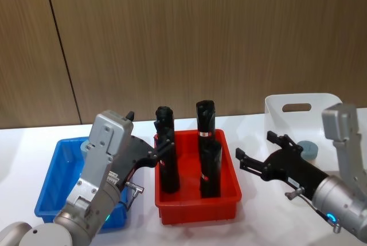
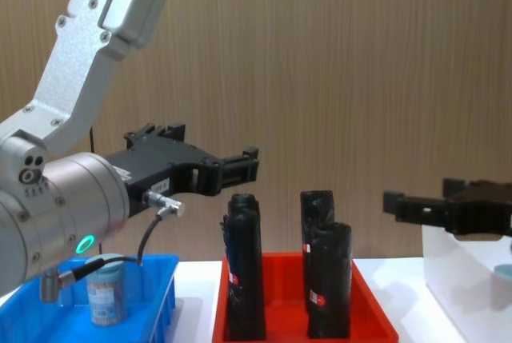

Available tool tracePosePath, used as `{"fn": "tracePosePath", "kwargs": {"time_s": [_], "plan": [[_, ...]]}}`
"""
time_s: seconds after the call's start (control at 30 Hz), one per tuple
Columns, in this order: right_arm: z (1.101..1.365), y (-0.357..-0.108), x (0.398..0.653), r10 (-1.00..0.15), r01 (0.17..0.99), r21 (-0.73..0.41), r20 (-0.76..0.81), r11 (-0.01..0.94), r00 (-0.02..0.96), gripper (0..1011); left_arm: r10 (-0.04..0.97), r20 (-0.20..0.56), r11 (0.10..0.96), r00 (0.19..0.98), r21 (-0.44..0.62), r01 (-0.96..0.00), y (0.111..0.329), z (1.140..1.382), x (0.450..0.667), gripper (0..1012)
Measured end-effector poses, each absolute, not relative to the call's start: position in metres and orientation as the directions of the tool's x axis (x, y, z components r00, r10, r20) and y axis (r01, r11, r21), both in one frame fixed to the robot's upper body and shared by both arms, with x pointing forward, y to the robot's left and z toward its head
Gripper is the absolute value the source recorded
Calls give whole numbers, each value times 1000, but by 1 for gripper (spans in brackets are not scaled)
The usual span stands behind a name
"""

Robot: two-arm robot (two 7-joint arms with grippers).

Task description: Pick the cotton swabs from the blue box and place them into the white box.

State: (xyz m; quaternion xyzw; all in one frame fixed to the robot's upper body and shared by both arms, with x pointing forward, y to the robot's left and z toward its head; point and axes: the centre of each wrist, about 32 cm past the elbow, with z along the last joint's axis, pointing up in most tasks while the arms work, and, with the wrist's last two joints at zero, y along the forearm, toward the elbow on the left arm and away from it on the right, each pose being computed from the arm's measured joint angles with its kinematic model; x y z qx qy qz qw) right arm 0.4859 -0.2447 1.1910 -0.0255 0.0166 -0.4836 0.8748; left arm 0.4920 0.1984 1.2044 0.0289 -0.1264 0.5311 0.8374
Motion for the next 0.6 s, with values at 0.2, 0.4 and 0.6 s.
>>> {"fn": "tracePosePath", "kwargs": {"time_s": [0.2, 0.4, 0.6], "plan": [[1188, -242, 499, -823, 820, -87, -7, 566, 567, 1002, 882, 242, 434, 404, -86, -897, 198, 1204, 492, 1004], [1183, -236, 513, -800, 794, -114, -8, 597, 600, 1002, 882, 242, 434, 404, -86, -897, 198, 1204, 492, 1004], [1177, -229, 526, -782, 774, -142, -9, 618, 623, 1002, 882, 242, 434, 404, -86, -897, 198, 1204, 492, 1004]]}}
